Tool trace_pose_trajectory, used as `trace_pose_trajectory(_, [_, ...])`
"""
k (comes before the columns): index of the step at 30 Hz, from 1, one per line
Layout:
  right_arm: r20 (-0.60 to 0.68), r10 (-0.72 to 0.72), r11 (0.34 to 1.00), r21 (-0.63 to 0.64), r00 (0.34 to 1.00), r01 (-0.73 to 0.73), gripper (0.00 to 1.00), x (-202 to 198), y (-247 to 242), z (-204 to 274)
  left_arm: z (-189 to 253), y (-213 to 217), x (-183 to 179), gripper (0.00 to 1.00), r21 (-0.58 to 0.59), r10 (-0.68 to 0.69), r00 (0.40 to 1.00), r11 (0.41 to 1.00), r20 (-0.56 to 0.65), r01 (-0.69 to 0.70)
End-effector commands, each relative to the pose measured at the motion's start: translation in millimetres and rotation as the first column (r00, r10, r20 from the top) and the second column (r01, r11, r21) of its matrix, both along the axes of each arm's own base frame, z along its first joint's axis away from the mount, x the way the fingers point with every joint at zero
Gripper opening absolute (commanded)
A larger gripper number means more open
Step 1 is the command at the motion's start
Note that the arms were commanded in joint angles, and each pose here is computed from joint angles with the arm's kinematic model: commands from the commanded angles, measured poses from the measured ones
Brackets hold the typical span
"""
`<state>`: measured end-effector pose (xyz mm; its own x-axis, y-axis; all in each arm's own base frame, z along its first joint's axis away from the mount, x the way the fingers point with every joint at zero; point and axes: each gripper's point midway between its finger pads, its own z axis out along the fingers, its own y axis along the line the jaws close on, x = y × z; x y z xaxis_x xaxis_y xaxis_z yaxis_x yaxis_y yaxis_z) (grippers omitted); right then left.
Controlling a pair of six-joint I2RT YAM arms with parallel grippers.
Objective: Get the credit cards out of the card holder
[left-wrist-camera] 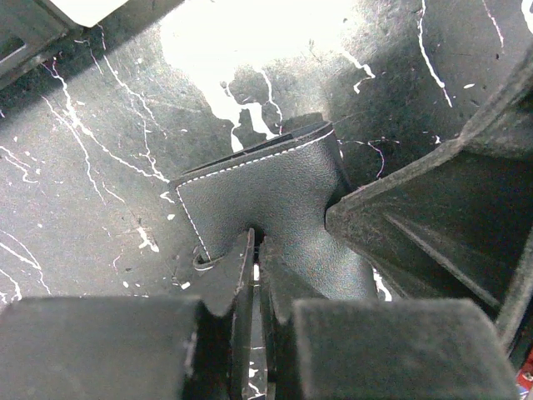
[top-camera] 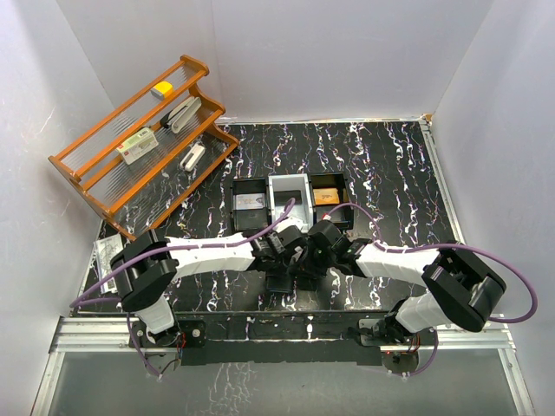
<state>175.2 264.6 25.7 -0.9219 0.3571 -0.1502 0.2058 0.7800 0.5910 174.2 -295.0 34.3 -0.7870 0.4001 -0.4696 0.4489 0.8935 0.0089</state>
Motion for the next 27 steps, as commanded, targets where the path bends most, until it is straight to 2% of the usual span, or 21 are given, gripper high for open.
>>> trace_pose_trajectory(1, [0.005,-0.021,0.999,-0.032,1.000,0.021,0.14,2.0,-7.2,-3.9,4.2,19.0,-8.6,0.00,0.025,0.020,1.000,0.999,-0.004,-0.020])
trace_pose_trajectory(13, [0.002,-0.019,0.999,-0.033,1.000,0.019,0.14,2.1,-6.5,-4.4,10.7,38.4,-6.2,0.00,0.050,0.064,0.997,0.997,0.041,-0.066])
trace_pose_trajectory(14, [0.003,-0.018,0.999,-0.031,1.000,0.018,0.14,2.5,-5.8,-3.6,11.1,36.7,-7.0,0.11,0.044,0.048,0.998,0.998,0.037,-0.050])
trace_pose_trajectory(15, [0.002,-0.016,0.999,-0.030,1.000,0.016,0.14,2.6,-5.2,-3.2,11.9,33.2,-8.5,0.28,0.030,0.030,0.999,0.999,0.030,-0.031])
trace_pose_trajectory(16, [0.004,-0.016,0.999,-0.028,1.000,0.016,0.14,3.2,-4.7,-2.6,13.5,28.8,-9.0,0.37,0.013,0.013,1.000,1.000,0.026,-0.013])
trace_pose_trajectory(20, [0.002,-0.014,1.000,-0.024,1.000,0.014,0.14,3.3,-3.4,-2.5,16.1,12.2,-10.1,0.51,-0.025,-0.023,1.000,0.999,0.002,0.023])
trace_pose_trajectory(23, [0.005,-0.012,1.000,-0.020,1.000,0.012,0.14,3.6,-2.7,-1.3,10.9,11.3,-9.6,0.52,0.008,-0.024,1.000,1.000,-0.014,0.024])
trace_pose_trajectory(27, [0.008,-0.008,1.000,-0.013,1.000,0.008,0.15,3.3,-1.8,-0.2,7.6,13.6,-9.4,0.40,0.033,-0.028,0.999,0.999,-0.017,0.029])
